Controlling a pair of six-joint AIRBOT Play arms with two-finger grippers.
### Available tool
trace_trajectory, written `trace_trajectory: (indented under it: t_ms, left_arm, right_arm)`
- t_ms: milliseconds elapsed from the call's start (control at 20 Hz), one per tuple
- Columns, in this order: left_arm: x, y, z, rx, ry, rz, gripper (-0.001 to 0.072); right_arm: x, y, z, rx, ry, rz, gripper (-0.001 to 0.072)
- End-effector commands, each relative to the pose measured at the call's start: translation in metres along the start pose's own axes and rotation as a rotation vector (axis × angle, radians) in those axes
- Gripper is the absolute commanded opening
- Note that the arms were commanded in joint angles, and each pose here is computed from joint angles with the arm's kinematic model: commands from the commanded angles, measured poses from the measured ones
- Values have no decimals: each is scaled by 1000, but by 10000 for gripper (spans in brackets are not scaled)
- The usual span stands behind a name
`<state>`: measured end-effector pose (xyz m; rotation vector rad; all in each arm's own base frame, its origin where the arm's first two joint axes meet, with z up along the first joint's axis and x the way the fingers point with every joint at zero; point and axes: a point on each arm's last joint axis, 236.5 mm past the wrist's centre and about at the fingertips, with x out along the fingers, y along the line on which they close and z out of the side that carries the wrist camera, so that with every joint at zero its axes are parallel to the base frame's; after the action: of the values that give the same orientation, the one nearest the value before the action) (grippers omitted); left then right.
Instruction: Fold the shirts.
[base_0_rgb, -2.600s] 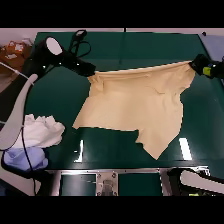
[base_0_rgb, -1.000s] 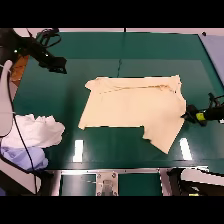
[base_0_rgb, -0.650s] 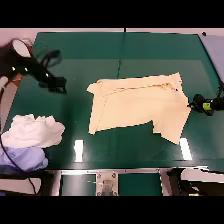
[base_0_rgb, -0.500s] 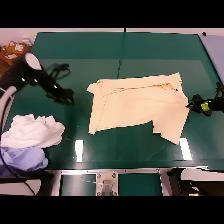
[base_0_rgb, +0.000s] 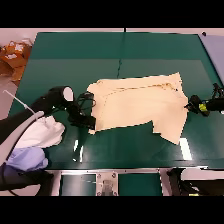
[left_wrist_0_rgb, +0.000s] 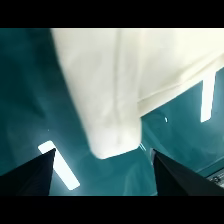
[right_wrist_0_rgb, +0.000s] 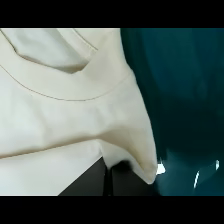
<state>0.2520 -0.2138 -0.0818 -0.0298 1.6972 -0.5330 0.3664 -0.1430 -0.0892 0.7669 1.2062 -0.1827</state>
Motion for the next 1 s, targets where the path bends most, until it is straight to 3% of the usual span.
trace_trajectory:
  t_ms: [0, 100, 150, 250, 300, 350, 650, 950]
  left_arm:
    - [13, -15, -3, -23, -8, -23, 658]
    - [26, -24, -8, -55, 3, -70, 657]
    - [33, -24, -10, -61, 19, -74, 603]
    - [36, -20, -7, -51, 14, -62, 338]
    - [33, -17, -3, -44, 1, -49, 159]
    - [28, -11, 1, -32, -11, -26, 27]
    - [-39, 2, 33, 25, -53, -9, 25]
    - [-182, -13, 103, 132, -362, -9, 25]
  right_arm:
    - [0, 1, 3, 4, -12, 3, 19]
    - [0, 1, 3, 4, -12, 3, 19]
    - [1, 1, 3, 8, -11, 7, 19]
    - [2, 2, 3, 10, -10, 9, 19]
    - [2, 2, 3, 10, -10, 9, 19]
    - [2, 2, 3, 10, -8, 10, 19]
    - [-2, 14, -7, 18, 28, 49, 19]
    - [-96, 142, 4, -119, -106, 318, 18]
